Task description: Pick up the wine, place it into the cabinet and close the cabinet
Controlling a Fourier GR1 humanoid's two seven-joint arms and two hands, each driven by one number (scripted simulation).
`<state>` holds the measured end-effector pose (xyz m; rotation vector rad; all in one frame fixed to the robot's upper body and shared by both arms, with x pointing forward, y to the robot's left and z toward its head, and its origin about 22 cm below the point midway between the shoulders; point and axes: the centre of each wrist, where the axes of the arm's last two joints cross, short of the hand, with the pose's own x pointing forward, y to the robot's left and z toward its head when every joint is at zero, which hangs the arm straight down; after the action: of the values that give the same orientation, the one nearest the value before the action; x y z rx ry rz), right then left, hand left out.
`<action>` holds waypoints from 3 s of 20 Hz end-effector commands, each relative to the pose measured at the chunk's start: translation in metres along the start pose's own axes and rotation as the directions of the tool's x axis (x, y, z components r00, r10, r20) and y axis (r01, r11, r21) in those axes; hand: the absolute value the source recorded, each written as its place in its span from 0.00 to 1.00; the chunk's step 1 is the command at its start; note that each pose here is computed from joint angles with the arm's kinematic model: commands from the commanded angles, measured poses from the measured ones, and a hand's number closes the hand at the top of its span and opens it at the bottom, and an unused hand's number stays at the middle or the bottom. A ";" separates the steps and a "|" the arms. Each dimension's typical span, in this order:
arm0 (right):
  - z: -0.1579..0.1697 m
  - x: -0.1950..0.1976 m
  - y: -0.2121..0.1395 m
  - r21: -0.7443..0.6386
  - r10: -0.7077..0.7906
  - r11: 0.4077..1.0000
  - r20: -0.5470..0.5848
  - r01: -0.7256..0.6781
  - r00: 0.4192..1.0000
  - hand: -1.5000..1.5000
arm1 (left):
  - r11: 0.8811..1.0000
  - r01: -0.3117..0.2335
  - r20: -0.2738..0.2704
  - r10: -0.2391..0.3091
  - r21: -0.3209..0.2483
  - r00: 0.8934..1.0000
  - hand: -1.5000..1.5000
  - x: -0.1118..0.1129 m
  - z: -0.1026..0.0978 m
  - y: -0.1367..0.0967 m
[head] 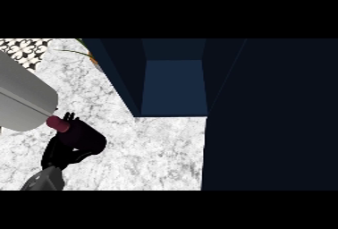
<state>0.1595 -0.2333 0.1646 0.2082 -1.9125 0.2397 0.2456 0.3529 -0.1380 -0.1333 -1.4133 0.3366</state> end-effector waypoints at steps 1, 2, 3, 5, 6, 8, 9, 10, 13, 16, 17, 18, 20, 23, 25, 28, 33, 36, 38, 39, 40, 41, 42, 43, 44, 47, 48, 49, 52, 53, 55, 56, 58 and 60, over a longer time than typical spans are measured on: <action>0.000 0.001 0.004 -0.012 -0.004 1.000 -0.001 0.004 1.000 0.00 | 1.000 -0.008 -0.023 0.008 -0.010 1.000 0.00 -0.007 0.007 0.004; 0.004 0.000 -0.005 0.005 -0.004 1.000 0.000 0.004 1.000 0.00 | 0.999 -0.031 -0.018 0.031 -0.027 0.999 0.00 -0.011 0.006 -0.002; 0.005 -0.004 0.004 -0.003 -0.016 1.000 0.010 0.016 1.000 0.00 | 0.999 -0.030 -0.024 0.029 -0.013 0.999 1.00 -0.014 0.008 0.001; -0.004 -0.007 -0.004 -0.002 -0.004 1.000 -0.007 0.004 1.000 0.00 | 0.999 -0.038 -0.005 0.038 -0.022 0.999 1.00 -0.013 0.001 -0.008; 0.017 -0.002 -0.003 0.004 0.006 1.000 -0.003 -0.006 1.000 0.00 | 0.998 -0.049 -0.006 0.049 -0.035 0.999 1.00 -0.016 0.009 -0.001; 0.008 0.001 0.005 0.016 -0.011 1.000 -0.005 0.011 1.000 0.00 | 0.998 -0.050 -0.041 0.048 -0.046 0.998 1.00 -0.007 -0.005 -0.006; -0.001 0.009 -0.006 -0.022 -0.010 1.000 0.010 0.010 1.000 0.00 | 0.998 -0.048 -0.032 0.047 -0.036 0.998 1.00 -0.015 0.006 -0.003; 0.000 -0.002 0.005 -0.008 -0.008 1.000 0.007 0.008 1.000 0.00 | 0.999 -0.036 -0.018 0.035 -0.034 0.999 1.00 -0.030 0.017 -0.007; -0.006 -0.007 0.019 -0.011 -0.003 1.000 0.005 0.003 1.000 0.00 | 0.998 -0.038 -0.031 0.037 -0.043 0.999 1.00 -0.022 0.013 -0.001; 0.000 -0.008 0.003 -0.015 0.022 1.000 -0.008 -0.022 1.000 0.00 | 0.997 0.000 -0.019 -0.001 -0.074 1.000 1.00 -0.009 0.002 -0.004; 0.003 -0.002 -0.005 -0.009 0.016 1.000 0.002 -0.016 1.000 0.00 | 0.996 -0.012 0.017 0.013 -0.090 1.000 1.00 -0.032 0.016 -0.016; -0.004 -0.012 -0.005 -0.029 -0.008 1.000 -0.017 0.008 1.000 0.00 | 0.994 -0.015 0.036 0.019 -0.111 0.999 1.00 -0.043 0.022 -0.028; 0.006 -0.002 -0.006 -0.018 0.000 1.000 -0.004 0.000 1.000 0.00 | 0.992 0.007 0.072 0.002 -0.124 0.997 1.00 -0.058 0.050 -0.022; -0.018 -0.002 -0.015 -0.045 0.002 0.999 -0.015 -0.003 1.000 0.00 | 0.990 0.010 0.128 0.009 -0.143 0.992 1.00 -0.072 0.070 -0.026; 0.006 -0.010 -0.011 -0.029 0.007 1.000 -0.026 -0.008 1.000 0.00 | 0.990 0.001 0.151 0.021 -0.142 0.988 1.00 -0.075 0.092 -0.009; -0.001 -0.021 -0.008 -0.018 0.010 1.000 -0.024 -0.010 1.000 0.00 | 0.992 0.002 0.197 0.023 -0.125 0.980 1.00 -0.068 0.079 -0.022; 0.000 0.000 -0.009 -0.013 0.019 1.000 -0.011 -0.019 1.000 0.00 | 0.968 -0.079 0.228 0.135 -0.237 0.964 1.00 -0.066 0.085 -0.034; 0.002 -0.010 -0.010 -0.025 -0.004 1.000 -0.017 0.003 1.000 0.00 | 0.959 -0.070 0.247 0.141 -0.275 0.959 1.00 -0.051 0.072 -0.066; 0.003 -0.013 -0.012 -0.031 -0.003 1.000 -0.026 0.003 1.000 0.00 | 0.962 -0.069 0.284 0.146 -0.263 0.948 1.00 -0.043 0.078 -0.072; -0.002 -0.001 -0.009 -0.038 -0.003 0.999 -0.012 0.003 1.000 0.00 | 0.962 -0.053 0.280 0.130 -0.267 0.951 1.00 -0.034 0.087 -0.064; 0.004 -0.007 -0.013 -0.026 -0.013 1.000 -0.013 0.013 1.000 0.00 | 0.954 -0.047 0.286 0.135 -0.296 0.949 1.00 -0.026 0.091 -0.071; -0.002 -0.020 -0.005 -0.045 0.006 0.999 -0.032 -0.007 0.999 0.00 | 0.951 -0.054 0.265 0.139 -0.305 0.954 1.00 -0.011 0.086 -0.080; 0.005 0.005 -0.004 -0.025 -0.004 1.000 -0.002 0.004 1.000 0.00 | 0.954 -0.066 0.264 0.148 -0.294 0.953 1.00 -0.010 0.092 -0.088; -0.003 -0.008 0.001 -0.029 0.016 0.999 -0.013 -0.016 1.000 0.00 | 0.953 -0.058 0.286 0.147 -0.298 0.947 1.00 -0.002 0.096 -0.091; 0.004 0.004 0.001 -0.009 0.007 1.000 -0.026 -0.007 1.000 0.00 | 0.954 -0.069 0.273 0.153 -0.292 0.950 1.00 -0.006 0.097 -0.096; 0.002 -0.006 -0.001 -0.010 0.000 1.000 -0.017 0.000 1.000 0.00 | 0.945 -0.082 0.280 0.176 -0.318 0.944 1.00 0.014 0.116 -0.131; 0.004 -0.012 -0.005 -0.020 -0.011 1.000 -0.034 0.010 0.999 0.00 | 0.947 -0.073 0.272 0.163 -0.311 0.948 1.00 0.028 0.092 -0.121; -0.009 -0.028 -0.007 -0.022 -0.001 1.000 -0.047 0.000 0.999 0.00 | 0.944 -0.071 0.286 0.168 -0.321 0.943 1.00 0.047 0.107 -0.121; 0.003 -0.004 -0.012 -0.007 -0.022 1.000 -0.033 0.022 0.999 0.00 | 0.939 -0.078 0.284 0.180 -0.335 0.942 1.00 0.059 0.095 -0.152; 0.012 -0.016 -0.014 -0.015 0.011 1.000 -0.028 -0.011 1.000 0.00 | 0.945 -0.066 0.299 0.167 -0.320 0.939 1.00 0.051 0.086 -0.149; -0.003 -0.026 -0.007 -0.018 -0.015 1.000 -0.021 0.014 1.000 0.00 | 0.945 -0.053 0.325 0.163 -0.322 0.932 1.00 0.072 0.091 -0.169; -0.001 -0.027 -0.004 -0.020 0.009 1.000 -0.031 -0.010 0.999 0.00 | 0.952 -0.053 0.352 0.162 -0.300 0.922 1.00 0.072 0.087 -0.191; -0.014 -0.007 -0.006 -0.016 -0.015 1.000 -0.025 0.014 1.000 0.00 | 0.948 -0.042 0.360 0.160 -0.316 0.919 1.00 0.089 0.088 -0.193; 0.005 -0.005 0.007 -0.018 -0.020 1.000 -0.010 0.020 1.000 0.00 | 0.946 -0.075 0.283 0.170 -0.316 0.944 1.00 0.104 0.063 -0.196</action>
<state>0.1657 -0.2389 0.1562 0.1971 -1.8895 0.2205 0.2039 0.1999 0.0070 -0.4237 -1.8041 0.2427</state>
